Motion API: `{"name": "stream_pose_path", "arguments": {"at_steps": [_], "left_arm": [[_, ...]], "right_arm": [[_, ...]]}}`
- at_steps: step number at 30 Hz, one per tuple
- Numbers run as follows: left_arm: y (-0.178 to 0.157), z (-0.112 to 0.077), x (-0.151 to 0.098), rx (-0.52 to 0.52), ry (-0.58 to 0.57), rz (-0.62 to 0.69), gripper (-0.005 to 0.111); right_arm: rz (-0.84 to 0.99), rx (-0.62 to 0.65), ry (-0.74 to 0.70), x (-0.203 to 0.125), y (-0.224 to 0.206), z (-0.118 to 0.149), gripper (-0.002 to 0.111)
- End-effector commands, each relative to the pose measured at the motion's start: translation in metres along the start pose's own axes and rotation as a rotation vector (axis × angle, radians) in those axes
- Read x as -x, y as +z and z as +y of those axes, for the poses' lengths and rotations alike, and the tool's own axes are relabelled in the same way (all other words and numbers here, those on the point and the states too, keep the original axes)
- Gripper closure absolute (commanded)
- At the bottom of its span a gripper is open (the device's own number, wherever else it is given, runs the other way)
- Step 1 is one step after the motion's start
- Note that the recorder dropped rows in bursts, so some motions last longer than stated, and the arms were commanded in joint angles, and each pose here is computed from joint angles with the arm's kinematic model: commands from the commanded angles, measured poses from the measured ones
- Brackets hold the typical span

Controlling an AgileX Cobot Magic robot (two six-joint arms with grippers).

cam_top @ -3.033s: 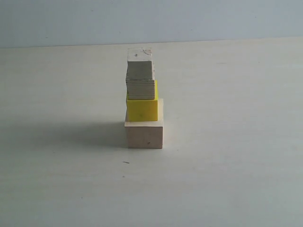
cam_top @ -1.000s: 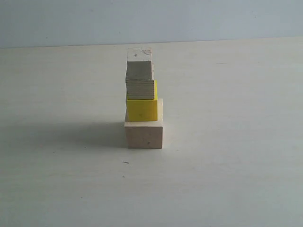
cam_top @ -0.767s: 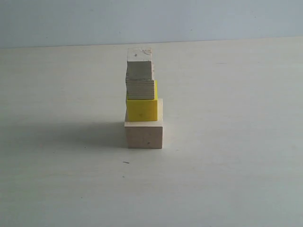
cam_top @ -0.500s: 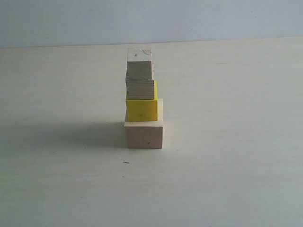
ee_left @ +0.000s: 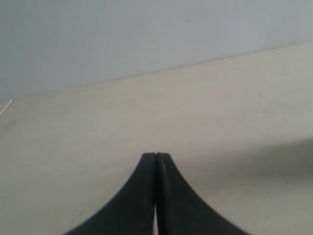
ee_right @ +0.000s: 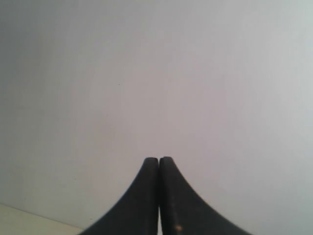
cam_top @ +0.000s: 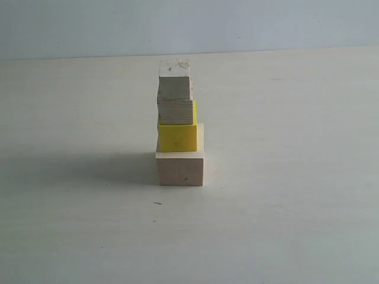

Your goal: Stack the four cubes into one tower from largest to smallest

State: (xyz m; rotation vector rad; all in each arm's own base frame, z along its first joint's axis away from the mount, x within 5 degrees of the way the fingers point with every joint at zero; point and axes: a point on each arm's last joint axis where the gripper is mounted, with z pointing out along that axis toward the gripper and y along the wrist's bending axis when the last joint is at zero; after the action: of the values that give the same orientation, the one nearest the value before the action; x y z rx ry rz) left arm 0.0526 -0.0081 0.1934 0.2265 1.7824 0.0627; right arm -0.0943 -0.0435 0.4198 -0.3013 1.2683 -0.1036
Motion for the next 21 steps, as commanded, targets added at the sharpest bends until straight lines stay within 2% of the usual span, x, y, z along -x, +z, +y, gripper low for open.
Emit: {"name": "stream_pose_path", "arguments": {"at_steps": [1, 7, 10, 21], "left_arm": [[0.0031, 0.0009, -0.0058, 0.024, -0.037, -0.024, 0.107], [0.0031, 0.001, -0.0076, 0.025, -0.006, -0.003, 0.107], [0.0029, 0.0038, -0.0129, 0.056, 0.032, 0.056, 0.107], [0.0026, 0.0069, -0.0133, 0.096, -0.2, 0.05, 0.107]], "right_arm": [[0.006, -0.006, -0.006, -0.0014, 0.0013, 0.0, 0.108], [-0.008, -0.009, -0.006, -0.0002, 0.0013, -0.0002, 0.108], [-0.008, -0.009, -0.006, -0.0002, 0.0013, -0.0002, 0.108], [-0.008, -0.009, -0.006, -0.0002, 0.0013, -0.0002, 0.108]]}}
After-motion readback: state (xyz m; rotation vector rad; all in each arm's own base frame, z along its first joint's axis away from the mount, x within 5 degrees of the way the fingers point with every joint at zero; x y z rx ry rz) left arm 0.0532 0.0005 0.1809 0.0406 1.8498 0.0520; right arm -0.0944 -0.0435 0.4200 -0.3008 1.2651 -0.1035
